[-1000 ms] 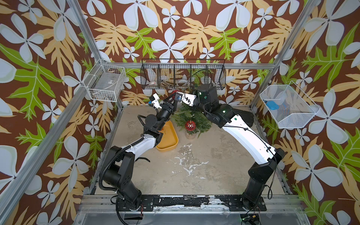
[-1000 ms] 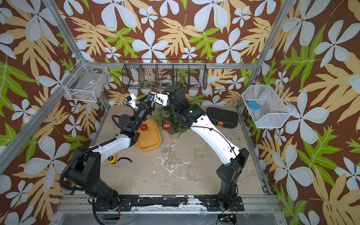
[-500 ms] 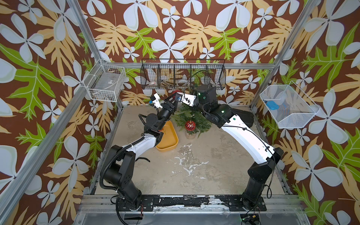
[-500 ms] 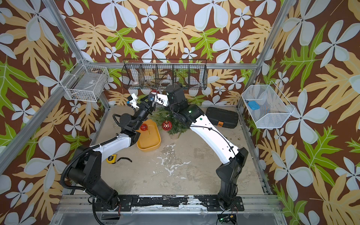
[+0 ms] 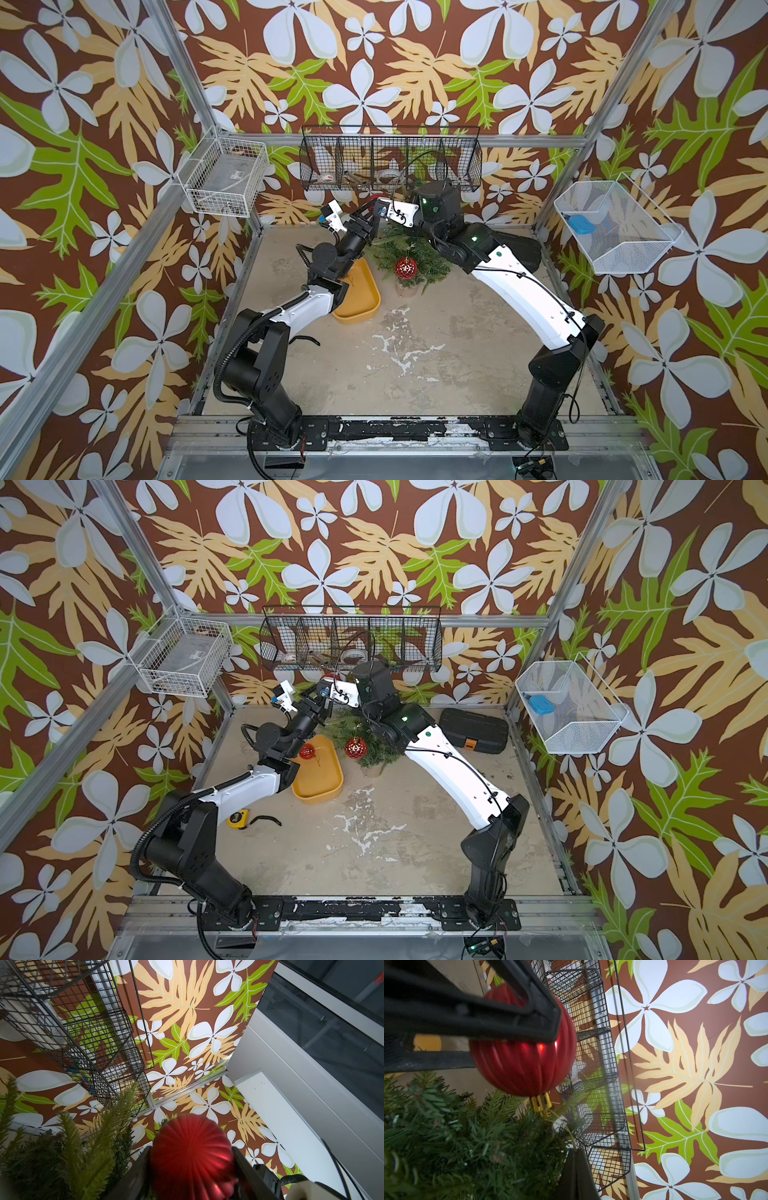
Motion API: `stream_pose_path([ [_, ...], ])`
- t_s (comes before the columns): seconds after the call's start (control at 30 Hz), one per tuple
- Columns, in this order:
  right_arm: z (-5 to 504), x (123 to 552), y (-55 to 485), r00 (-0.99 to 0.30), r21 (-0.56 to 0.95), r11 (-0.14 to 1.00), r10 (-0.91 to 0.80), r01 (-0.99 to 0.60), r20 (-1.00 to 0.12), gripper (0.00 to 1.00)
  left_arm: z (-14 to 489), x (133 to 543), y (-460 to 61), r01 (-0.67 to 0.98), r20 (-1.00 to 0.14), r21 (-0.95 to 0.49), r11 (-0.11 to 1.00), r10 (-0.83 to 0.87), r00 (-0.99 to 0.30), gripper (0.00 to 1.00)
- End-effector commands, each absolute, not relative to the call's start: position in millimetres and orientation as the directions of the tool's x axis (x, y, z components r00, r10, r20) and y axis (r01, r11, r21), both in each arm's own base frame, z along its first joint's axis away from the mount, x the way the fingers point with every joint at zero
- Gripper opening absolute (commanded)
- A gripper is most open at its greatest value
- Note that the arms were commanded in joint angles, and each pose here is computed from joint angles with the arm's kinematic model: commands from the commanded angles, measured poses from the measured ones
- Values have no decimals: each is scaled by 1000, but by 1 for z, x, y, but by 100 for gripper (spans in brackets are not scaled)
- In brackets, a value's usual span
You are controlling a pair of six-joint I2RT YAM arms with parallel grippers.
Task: Decorate the small christmas tree with ornaments
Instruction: Hang an ornament on the christmas tree.
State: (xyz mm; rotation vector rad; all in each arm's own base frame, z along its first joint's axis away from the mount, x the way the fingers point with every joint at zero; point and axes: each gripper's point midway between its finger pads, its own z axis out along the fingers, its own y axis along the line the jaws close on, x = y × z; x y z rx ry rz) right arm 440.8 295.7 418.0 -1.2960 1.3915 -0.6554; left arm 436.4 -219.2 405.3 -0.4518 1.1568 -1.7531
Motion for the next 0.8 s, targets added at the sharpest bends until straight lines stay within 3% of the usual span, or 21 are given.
stream_pose_path([
  [0.0,427,441,294,165,-908,278,-926,-314,-340,0,413,430,-219,533,-183,-837,-122,-856,-484,19],
  [0.33,429,439,296,174,-907,283,-921,-311,-347,0,417,421,-222,540,-180,-829,-146,-844,-505,18],
  [0.6,445,430,307,265,-863,354,-848,-361,-459,0,418,420,-223,541,-178,-827,-153,-841,-510,18],
  [0.77,440,435,304,254,-859,358,-850,-366,-462,0,410,422,-222,529,-175,-837,-143,-845,-505,18],
])
